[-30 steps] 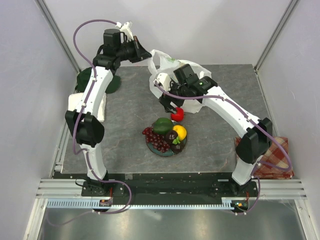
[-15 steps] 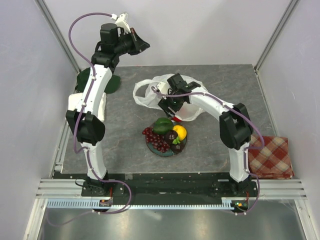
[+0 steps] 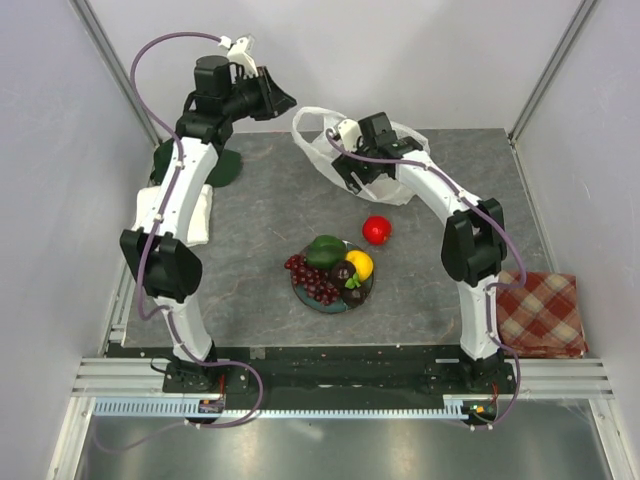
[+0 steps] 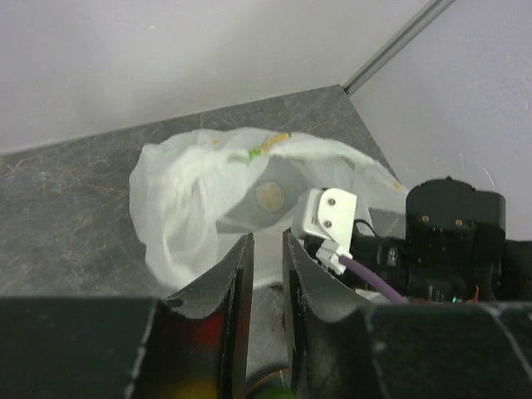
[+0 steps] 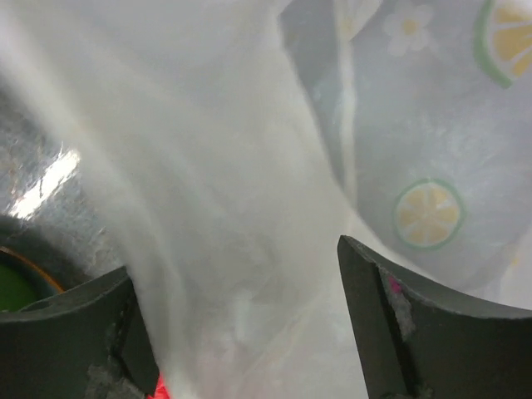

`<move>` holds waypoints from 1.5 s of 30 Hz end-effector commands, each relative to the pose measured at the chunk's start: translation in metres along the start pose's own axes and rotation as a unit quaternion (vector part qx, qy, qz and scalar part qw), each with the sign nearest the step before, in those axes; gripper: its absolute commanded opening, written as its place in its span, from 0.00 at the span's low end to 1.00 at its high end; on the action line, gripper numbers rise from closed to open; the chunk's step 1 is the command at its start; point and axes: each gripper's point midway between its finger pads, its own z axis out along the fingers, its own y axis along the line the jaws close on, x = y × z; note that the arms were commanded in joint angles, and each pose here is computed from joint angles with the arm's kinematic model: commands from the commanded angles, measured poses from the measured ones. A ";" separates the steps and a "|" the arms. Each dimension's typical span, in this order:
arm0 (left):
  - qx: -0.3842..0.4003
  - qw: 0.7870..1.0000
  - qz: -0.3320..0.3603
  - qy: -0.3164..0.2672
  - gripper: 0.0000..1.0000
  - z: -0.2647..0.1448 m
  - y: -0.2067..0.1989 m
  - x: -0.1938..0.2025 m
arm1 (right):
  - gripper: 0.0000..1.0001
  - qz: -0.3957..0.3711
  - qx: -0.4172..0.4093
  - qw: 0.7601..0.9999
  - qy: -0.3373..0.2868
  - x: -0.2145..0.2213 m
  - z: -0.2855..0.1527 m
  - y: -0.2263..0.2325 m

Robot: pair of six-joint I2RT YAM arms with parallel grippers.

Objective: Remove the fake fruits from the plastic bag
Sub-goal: Adjust the plastic bag at the center of the board, then pick up the fake fruit from the center of the board.

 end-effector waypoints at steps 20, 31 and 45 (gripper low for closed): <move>-0.071 0.995 0.019 0.069 0.47 -0.067 0.022 0.070 | 0.76 -0.054 -0.142 0.987 0.042 0.063 -0.033 0.077; -0.135 0.984 0.061 0.097 0.47 -0.081 0.055 0.092 | 0.92 -0.067 -0.126 0.987 0.069 0.091 -0.055 0.048; -0.156 0.976 0.070 0.135 0.47 -0.075 0.079 0.114 | 0.98 -0.044 -0.176 0.976 0.124 0.147 -0.093 0.061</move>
